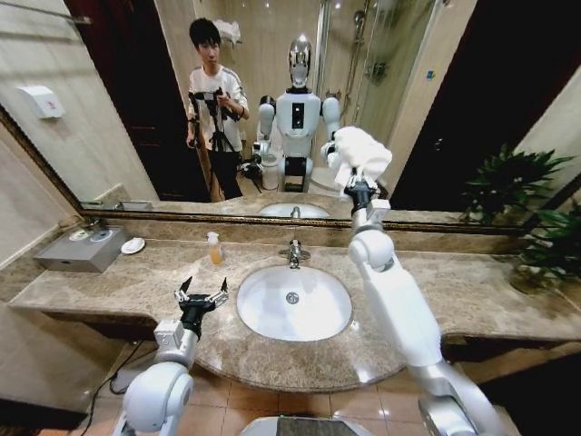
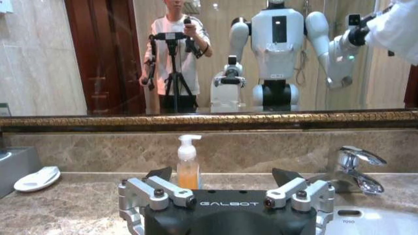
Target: Pick up the towel from the sink counter and wipe the mirror surface.
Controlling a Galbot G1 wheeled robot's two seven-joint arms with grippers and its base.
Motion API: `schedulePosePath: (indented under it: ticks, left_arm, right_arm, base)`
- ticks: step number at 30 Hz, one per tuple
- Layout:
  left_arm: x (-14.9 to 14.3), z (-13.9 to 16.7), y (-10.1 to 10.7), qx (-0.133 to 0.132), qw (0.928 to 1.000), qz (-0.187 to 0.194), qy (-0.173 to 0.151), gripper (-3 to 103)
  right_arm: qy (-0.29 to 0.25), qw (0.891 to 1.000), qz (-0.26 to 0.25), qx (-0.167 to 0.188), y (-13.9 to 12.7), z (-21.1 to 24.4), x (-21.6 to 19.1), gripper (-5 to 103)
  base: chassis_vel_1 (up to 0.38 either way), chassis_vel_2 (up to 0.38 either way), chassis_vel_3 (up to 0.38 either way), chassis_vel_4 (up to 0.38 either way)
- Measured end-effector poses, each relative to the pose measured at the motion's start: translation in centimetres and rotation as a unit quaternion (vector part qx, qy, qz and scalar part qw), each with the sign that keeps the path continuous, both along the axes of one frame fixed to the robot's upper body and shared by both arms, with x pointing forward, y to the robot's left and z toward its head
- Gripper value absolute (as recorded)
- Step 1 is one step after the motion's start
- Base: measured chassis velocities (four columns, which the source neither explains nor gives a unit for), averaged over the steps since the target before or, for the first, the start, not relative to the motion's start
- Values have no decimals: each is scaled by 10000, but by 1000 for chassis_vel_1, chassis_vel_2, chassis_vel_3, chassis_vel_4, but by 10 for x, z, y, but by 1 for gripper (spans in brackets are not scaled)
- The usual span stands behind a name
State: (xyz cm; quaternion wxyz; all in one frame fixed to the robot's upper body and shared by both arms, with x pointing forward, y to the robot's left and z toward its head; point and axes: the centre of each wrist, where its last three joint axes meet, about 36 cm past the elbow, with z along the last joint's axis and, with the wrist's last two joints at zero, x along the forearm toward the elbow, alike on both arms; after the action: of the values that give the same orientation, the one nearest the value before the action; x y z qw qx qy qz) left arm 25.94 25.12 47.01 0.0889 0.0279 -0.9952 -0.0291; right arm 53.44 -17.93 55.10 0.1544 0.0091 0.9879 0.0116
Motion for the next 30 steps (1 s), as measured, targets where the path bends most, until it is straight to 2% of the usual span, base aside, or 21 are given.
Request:
schedulePosePath:
  ticks: [5,6,10,16,17,20,23,27,29,30]
  left_arm:
    - [0,0,0,0,10000,0,0,100]
    - [0,0,0,0,10000,0,0,100]
    - [0,0,0,0,10000,0,-1,100]
    - [0,0,0,0,10000,0,0,100]
    - [0,0,0,0,10000,0,0,100]
    - [0,0,0,0,10000,0,0,100]
    - [0,0,0,0,10000,0,0,100]
    - [0,0,0,0,10000,0,0,100]
    - [0,0,0,0,10000,0,0,100]
    - [0,0,0,0,10000,0,0,100]
  right_arm:
    - [181,9997,-171,10,-19,-2,1,8]
    - [186,9994,-292,42,-29,3,5,8]
    - [-56,9991,-410,20,-39,24,7,8]
    - [-431,9986,-302,-69,-26,51,3,8]
    - [-477,9986,-178,-116,-13,53,4,8]
    - [-313,9994,39,-142,7,43,8,8]
    - [-101,9998,111,-130,13,29,5,8]
    - [110,9998,119,-131,12,12,-1,8]
    - [357,9992,-11,-153,-4,-10,-8,8]
    - [357,9992,-11,-153,-4,-10,-8,8]
  base:
    - [0,0,0,0]
    - [0,0,0,0]
    - [0,0,0,0]
    - [0,0,0,0]
    - [0,0,0,0]
    - [0,0,0,0]
    - [0,0,0,0]
    - [0,0,0,0]
    - [0,0,0,0]
    - [0,0,0,0]
